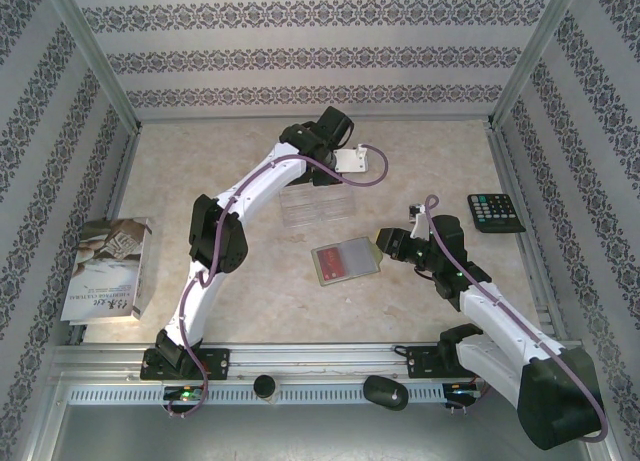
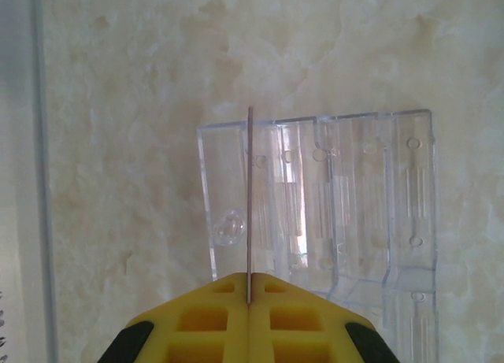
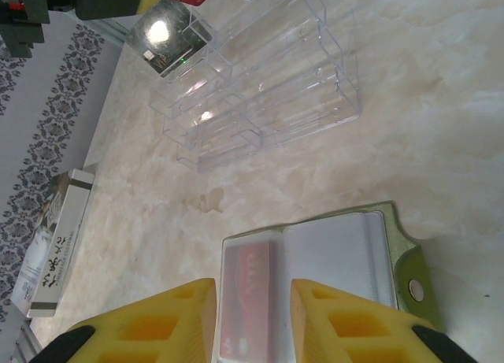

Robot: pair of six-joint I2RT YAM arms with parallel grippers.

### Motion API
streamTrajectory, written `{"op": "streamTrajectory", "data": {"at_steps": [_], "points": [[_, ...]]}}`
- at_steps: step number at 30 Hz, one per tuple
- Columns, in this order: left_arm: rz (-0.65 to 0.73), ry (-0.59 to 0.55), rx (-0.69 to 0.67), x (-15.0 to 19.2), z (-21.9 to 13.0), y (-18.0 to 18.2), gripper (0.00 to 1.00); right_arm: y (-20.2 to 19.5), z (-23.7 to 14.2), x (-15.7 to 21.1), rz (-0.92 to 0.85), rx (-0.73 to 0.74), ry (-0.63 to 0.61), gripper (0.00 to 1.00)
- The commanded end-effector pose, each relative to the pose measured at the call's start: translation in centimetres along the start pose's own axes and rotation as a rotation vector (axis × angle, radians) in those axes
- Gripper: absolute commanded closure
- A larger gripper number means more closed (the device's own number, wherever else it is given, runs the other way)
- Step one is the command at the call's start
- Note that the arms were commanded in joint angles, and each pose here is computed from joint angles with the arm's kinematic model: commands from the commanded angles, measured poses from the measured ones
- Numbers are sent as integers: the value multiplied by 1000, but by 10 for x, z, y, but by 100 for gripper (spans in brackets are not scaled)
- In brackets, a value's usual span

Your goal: Take the credit cards out of the card holder

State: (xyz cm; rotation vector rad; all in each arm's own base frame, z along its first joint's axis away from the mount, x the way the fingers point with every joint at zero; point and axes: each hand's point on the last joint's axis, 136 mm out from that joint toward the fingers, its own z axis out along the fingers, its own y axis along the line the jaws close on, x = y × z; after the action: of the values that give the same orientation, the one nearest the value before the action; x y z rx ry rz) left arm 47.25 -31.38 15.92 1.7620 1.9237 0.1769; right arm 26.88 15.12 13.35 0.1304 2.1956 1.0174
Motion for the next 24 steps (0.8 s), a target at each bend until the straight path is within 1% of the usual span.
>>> {"op": "streamTrajectory", "data": {"at_steps": [1,7,24], "points": [[14,-27,-82,-7,-24,22,100,3,-1,-4,-9,-25,-12,69],[6,-7,-92,-3,-11,25,100,3,-3,-4,-11,-25,-18,69],[-33,37,-54,15,13,20,100,3,-4,-6,-8,-22,-24,68]]}}
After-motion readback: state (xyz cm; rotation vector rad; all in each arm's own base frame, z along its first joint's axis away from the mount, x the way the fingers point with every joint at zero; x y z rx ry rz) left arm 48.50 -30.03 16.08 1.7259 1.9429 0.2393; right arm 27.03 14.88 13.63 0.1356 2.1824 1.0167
